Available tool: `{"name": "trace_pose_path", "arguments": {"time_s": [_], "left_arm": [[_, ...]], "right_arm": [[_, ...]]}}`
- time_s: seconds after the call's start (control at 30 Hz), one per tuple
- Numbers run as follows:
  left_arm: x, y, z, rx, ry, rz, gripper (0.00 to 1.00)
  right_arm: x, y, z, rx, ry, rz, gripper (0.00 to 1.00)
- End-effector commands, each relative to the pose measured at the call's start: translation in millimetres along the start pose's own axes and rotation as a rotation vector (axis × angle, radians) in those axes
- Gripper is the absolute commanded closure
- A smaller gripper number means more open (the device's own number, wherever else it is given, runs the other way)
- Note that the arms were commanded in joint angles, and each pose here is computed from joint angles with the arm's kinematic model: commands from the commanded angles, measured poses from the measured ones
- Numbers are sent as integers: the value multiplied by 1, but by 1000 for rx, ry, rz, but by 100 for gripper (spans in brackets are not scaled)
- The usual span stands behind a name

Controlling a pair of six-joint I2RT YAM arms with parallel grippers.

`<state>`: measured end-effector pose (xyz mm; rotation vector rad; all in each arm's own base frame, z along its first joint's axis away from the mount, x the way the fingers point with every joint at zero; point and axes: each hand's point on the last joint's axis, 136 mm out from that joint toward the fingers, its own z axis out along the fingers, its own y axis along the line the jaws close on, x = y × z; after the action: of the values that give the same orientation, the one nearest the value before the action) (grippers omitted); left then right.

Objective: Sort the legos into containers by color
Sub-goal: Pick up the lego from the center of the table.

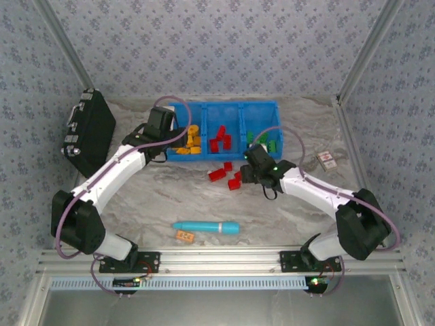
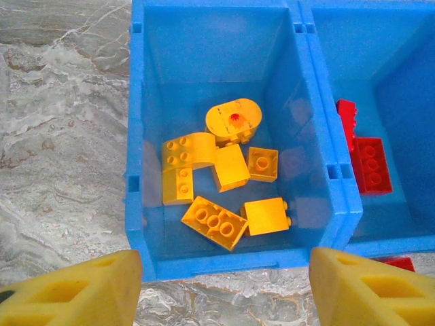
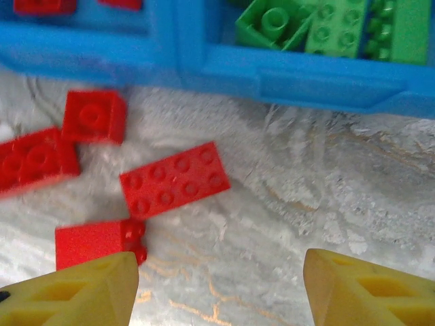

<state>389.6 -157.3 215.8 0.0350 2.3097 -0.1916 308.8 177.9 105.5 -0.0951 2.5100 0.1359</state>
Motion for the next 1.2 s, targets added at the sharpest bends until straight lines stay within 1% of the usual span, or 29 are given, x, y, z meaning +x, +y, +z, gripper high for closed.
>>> {"name": "trace_pose_path", "arguments": {"time_s": [0.0, 0.1, 0.2, 0.27, 0.37, 0.47, 0.5, 0.57, 0.67, 0.73, 0.83, 0.97, 1.17], "left_arm": [[-15, -2, -16, 35, -40, 8, 34], [-16, 3, -22, 37, -34, 20, 34], [-15, 11, -33, 58, -22, 8, 34], [-14, 19, -47, 68, -24, 11, 33], [-17, 32, -78, 66, -52, 51, 31], [-20, 41, -112, 63, -100, 120, 27], [-14, 45, -120, 56, -90, 145, 26], [-10, 51, -139, 43, -116, 185, 22], [-6, 56, -162, 33, -167, 202, 16], [-2, 59, -174, 29, -194, 219, 14], [4, 64, -184, 6, -223, 241, 11], [9, 67, -185, -17, -240, 272, 7], [12, 61, -183, -26, -261, 326, 4]], "right_arm": [[-12, 1, 4, -35, -37, 255, 32], [-17, -3, 2, -19, -48, 408, 30], [-11, -8, 2, 20, -22, 577, 31], [0, -10, 5, 55, 18, 676, 31], [13, -1, 11, 78, 64, 765, 30], [21, 11, 18, 100, 90, 797, 30], [21, 14, 20, 112, 99, 801, 30], [25, 16, 26, 151, 118, 809, 30], [27, 17, 37, 177, 134, 833, 29], [26, 17, 44, 196, 147, 817, 29], [29, 20, 56, 233, 193, 781, 28], [36, 20, 74, 264, 228, 775, 28], [48, 13, 82, 300, 268, 765, 38]]}}
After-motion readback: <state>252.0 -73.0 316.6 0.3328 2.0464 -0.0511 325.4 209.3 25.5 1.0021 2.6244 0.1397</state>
